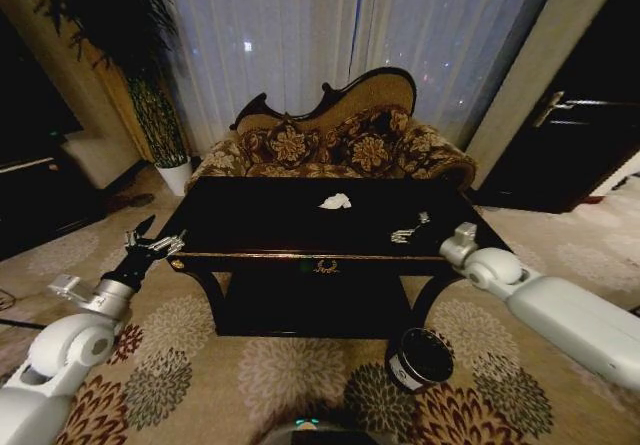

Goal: Move to the front of the table and place the trash on the table into the trash bin.

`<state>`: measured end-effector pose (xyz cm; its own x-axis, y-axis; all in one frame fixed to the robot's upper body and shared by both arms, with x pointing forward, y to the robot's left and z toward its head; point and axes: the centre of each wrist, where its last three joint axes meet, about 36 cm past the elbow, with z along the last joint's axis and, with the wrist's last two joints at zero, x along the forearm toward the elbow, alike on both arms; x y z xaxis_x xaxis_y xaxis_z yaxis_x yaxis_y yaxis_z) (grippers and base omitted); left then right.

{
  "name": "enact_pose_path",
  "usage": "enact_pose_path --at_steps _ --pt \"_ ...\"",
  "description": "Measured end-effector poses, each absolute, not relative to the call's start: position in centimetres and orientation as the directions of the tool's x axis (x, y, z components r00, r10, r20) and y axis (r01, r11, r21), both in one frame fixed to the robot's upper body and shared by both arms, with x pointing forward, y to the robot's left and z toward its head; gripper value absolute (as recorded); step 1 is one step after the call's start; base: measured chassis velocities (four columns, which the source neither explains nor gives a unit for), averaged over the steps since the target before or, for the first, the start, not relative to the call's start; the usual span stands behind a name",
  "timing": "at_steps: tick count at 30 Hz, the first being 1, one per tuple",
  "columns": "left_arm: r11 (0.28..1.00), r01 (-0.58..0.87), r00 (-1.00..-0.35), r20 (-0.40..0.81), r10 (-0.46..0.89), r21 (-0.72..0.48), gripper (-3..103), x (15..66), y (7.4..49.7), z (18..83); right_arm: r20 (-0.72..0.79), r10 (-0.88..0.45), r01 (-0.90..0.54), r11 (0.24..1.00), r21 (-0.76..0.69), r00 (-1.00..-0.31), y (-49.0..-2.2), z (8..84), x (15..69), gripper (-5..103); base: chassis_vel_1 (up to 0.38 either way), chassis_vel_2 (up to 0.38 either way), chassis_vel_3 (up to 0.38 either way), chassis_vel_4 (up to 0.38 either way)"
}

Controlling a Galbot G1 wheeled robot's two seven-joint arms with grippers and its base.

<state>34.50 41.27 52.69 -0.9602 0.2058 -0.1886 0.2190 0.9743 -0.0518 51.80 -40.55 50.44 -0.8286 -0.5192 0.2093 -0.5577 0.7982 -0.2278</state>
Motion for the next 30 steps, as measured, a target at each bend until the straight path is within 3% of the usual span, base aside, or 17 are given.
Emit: enact_pose_path --at_steps 19,30 --pt "0.974 0.219 -0.96 -0.189 0.206 -0.052 100 34.5 41.3 52.7 0.275 -0.608 -0.663 0.72 -0.206 -0.745 -34.7 51.9 59.6 100 0.0 0.0 0.0 0.0" --pt "0.974 0.219 -0.96 -0.189 0.206 -0.052 100 34.5 41.3 52.7 0.265 -0.628 -0.68 0.701 -0.215 -0.732 -31.3 53.0 63.3 100 0.0 0.0 0.0 0.0"
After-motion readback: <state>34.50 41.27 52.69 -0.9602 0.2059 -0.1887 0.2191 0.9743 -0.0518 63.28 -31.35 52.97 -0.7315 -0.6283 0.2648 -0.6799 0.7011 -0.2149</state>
